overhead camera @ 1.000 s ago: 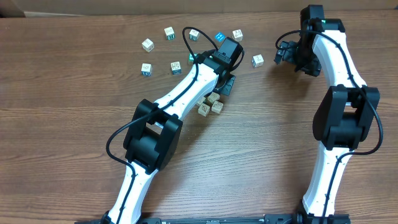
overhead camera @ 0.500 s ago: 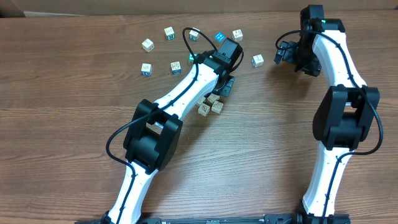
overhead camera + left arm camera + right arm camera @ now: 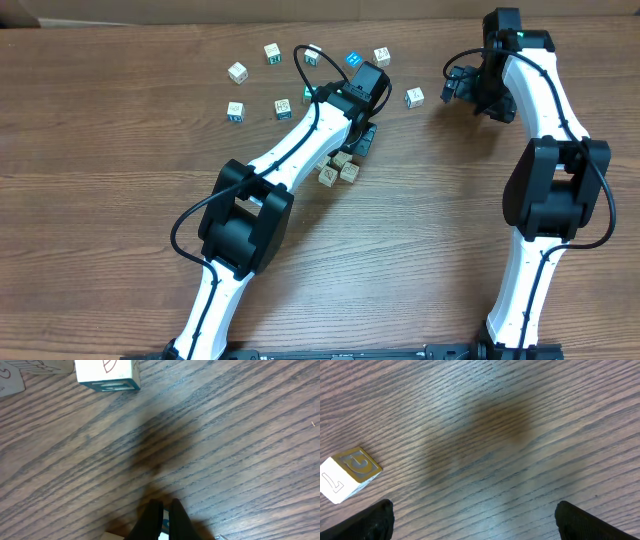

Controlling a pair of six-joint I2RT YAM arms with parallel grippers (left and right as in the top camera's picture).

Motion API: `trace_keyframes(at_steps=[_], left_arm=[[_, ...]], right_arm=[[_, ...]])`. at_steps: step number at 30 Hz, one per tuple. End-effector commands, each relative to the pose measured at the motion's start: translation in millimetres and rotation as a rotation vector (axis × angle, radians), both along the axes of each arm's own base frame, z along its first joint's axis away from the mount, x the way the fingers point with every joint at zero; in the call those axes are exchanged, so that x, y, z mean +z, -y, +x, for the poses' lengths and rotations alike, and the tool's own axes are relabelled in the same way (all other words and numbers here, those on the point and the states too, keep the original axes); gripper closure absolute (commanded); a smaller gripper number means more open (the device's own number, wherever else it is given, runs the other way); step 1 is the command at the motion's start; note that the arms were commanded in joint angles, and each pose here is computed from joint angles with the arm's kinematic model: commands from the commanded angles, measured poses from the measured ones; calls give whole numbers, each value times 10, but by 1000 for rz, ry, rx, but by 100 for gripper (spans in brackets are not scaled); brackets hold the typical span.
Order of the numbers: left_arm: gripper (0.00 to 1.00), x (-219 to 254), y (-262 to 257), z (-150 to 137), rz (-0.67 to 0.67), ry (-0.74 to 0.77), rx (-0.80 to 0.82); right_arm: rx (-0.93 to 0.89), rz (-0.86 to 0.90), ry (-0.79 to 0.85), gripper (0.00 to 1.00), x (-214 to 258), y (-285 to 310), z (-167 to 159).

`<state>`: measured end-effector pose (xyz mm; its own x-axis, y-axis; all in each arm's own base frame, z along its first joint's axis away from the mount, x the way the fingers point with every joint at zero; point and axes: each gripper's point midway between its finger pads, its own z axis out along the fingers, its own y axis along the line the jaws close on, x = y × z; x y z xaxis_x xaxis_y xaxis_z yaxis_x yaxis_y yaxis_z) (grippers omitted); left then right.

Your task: Form a circle

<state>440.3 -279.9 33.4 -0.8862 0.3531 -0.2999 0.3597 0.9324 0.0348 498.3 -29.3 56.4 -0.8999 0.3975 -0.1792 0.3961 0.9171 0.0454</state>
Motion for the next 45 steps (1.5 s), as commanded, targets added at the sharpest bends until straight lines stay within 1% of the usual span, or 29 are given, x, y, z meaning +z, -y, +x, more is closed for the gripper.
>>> trace_keyframes(at_steps=[1,9,12,16,19,24,26,29,30,35,36,40,45], left_arm=[[96,-88,-11,-1,-2,-19,27],[96,-82,-5,18,-10,-13,42],[93,-37,-7,106,-22,19,66],[89,176,-36,315,-65,71,118],[88,398,-89,466,-106,99,161],[88,725,-224,582,-123,116,191],[91,812,-317,522,-118,77,200],[96,764,-409,335,-97,-16,203],[96,720,-453,202,-78,-75,201],[96,649,-631,-156,17,-214,168],[95,643,-668,-229,37,-242,156],[88,641,-795,-457,99,-331,118],[85,676,-944,-736,166,-442,118]], right_arm=[[-5,-4,48,0,187,9,68],[-5,-4,48,0,187,9,68],[-5,-4,48,0,187,9,68],[-4,-4,48,0,187,8,69],[-5,-4,48,0,187,9,68],[-5,-4,49,0,187,9,69],[-4,-4,48,0,187,7,69],[-5,-4,48,0,187,9,68],[-4,-4,49,0,187,8,70],[-4,-4,48,0,187,7,69],[-4,-4,49,0,187,8,70],[-5,-4,48,0,187,9,68],[-4,-4,48,0,187,7,69]])
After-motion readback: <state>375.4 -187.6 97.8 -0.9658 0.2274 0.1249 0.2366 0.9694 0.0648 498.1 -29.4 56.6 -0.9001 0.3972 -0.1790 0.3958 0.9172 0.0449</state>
